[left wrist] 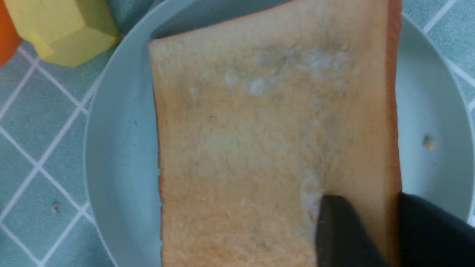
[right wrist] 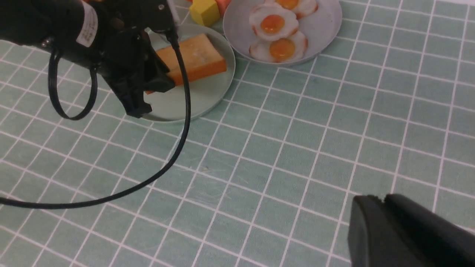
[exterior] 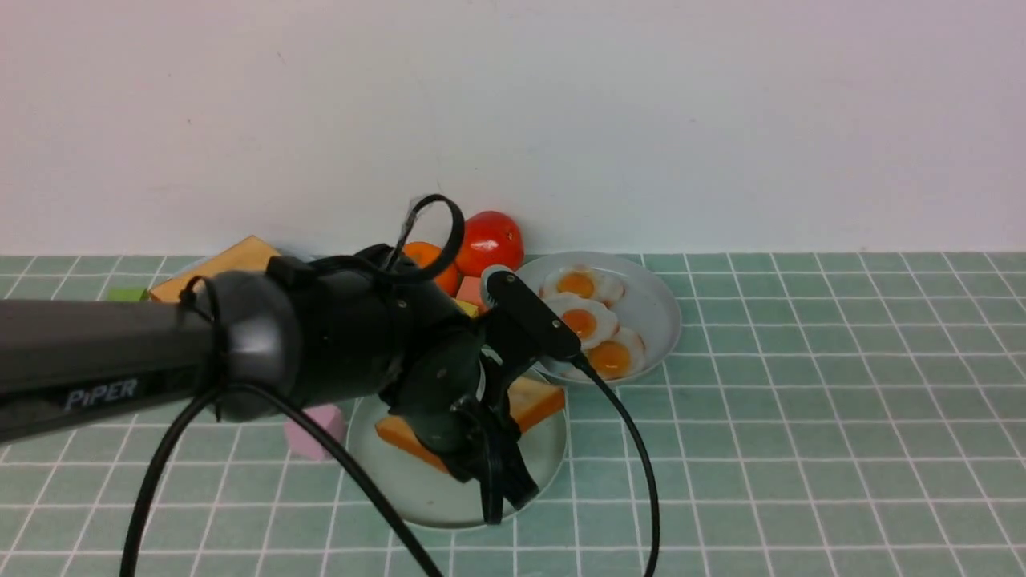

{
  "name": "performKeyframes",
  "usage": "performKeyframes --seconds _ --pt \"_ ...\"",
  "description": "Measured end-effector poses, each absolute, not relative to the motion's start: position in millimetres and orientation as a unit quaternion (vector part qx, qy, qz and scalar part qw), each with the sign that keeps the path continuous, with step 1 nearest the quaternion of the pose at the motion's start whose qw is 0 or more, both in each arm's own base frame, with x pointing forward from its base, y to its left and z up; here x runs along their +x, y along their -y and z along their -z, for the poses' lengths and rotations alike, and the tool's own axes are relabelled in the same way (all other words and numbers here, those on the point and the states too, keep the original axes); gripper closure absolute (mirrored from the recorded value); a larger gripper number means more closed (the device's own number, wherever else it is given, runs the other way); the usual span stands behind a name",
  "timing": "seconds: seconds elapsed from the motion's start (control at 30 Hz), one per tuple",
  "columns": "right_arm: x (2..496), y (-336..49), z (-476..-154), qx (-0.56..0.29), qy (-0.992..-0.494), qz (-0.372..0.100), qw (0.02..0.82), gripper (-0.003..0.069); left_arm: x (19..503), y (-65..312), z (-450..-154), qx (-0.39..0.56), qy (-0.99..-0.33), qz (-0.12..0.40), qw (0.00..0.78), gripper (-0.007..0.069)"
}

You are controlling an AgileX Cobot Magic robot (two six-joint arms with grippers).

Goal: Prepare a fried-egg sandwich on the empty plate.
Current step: Use the left arm to put a slice of bread into the empty plate in the middle, then use the right arm to grab a fried egg

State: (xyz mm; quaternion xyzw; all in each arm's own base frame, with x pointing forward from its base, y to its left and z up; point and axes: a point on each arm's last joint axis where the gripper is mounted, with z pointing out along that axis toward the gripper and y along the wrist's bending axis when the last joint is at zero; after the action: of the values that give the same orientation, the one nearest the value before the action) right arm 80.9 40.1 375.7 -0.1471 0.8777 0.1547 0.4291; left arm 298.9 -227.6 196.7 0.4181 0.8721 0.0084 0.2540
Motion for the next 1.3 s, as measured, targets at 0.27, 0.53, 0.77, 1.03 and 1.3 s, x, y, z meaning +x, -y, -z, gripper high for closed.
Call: performKeyframes --seconds 0.27,0.53,0.77,1.03,1.3 --pt "103.1 -50.4 -367.8 -0.120 -0.897 -0.193 0.380 0.0243 288.0 222.0 -230.8 0.391 -0.878 0.019 0.277 0.0072" --pt "175.8 -73.0 -342.1 -0.083 -0.907 -0.236 0.340 0.0202 238.0 186.3 -339.6 0.280 -0.875 0.113 0.379 0.0303" --pt "261.1 -100.0 -303.1 -0.072 -0.917 -0.271 0.285 0.0254 171.3 129.7 -378.9 0.244 -0.843 0.143 0.457 0.0638" --pt "368.1 -129.4 -247.0 -0.061 -0.927 -0.288 0.230 0.0256 109.0 83.0 -360.5 0.224 -0.797 0.197 0.525 0.0638" --pt "456.9 -142.5 -187.6 -0.058 -0.931 -0.301 0.199 0.0256 90.3 68.6 -355.1 0.215 -0.768 0.217 0.563 0.0638"
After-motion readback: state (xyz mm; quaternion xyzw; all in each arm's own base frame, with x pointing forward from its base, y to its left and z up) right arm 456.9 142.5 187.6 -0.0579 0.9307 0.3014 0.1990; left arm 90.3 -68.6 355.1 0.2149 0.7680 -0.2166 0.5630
